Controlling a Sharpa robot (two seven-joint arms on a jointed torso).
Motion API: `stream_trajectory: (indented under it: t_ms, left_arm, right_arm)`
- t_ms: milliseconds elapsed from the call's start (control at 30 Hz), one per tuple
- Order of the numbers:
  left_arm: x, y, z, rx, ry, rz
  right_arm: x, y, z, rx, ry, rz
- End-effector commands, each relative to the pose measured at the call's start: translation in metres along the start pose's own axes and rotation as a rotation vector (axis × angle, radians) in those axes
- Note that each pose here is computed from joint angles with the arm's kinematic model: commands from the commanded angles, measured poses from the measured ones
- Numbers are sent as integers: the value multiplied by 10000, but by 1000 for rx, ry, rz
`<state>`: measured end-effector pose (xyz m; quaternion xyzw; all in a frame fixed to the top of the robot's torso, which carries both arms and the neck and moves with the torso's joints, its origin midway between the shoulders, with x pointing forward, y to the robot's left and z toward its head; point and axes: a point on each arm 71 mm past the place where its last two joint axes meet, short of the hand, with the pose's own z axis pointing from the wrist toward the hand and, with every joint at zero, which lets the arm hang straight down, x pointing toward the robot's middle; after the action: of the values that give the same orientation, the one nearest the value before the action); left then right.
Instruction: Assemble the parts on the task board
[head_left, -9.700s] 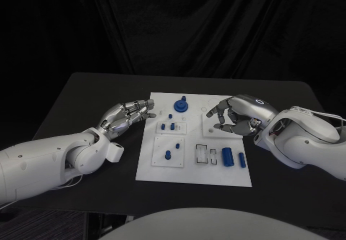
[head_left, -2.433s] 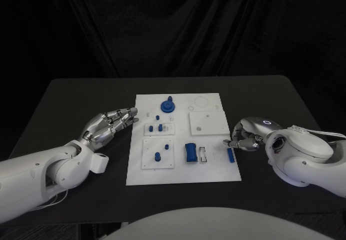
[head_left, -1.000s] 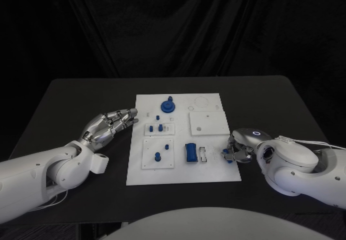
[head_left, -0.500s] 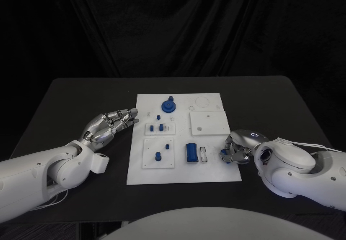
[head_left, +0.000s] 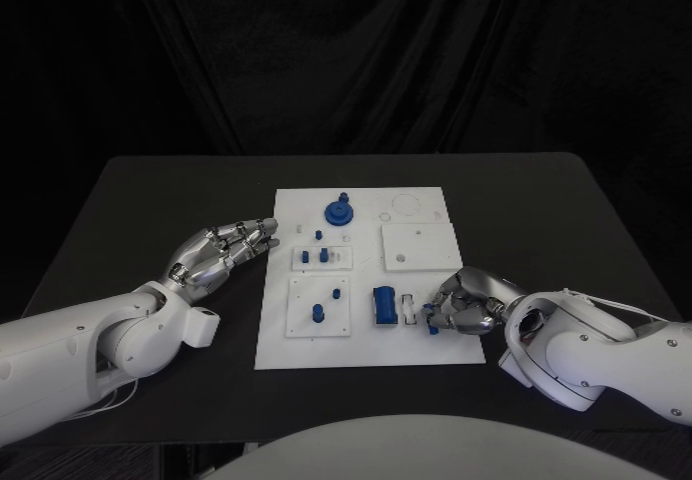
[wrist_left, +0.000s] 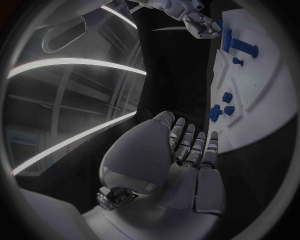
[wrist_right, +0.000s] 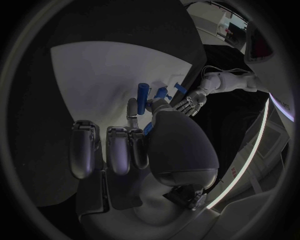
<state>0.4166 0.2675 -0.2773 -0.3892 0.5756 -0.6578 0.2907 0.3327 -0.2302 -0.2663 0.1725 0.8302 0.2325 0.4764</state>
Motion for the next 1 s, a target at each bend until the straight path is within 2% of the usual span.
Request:
stream_trajectory:
  t_ms: [33, 333, 500, 1000]
  left_arm:
    - [21, -41, 5, 68, 14, -16]
    - [28, -35, 10, 66, 17, -18]
    - [33, -30, 14, 65, 18, -19]
    - [36, -23, 3, 62, 18, -21]
  right_arm:
    - [-24, 46, 0, -25, -51, 150]
    - [-34, 88, 53, -47, -91, 182]
    - [-29, 86, 102, -37, -97, 162]
    - [30, 74, 181, 9, -53, 51]
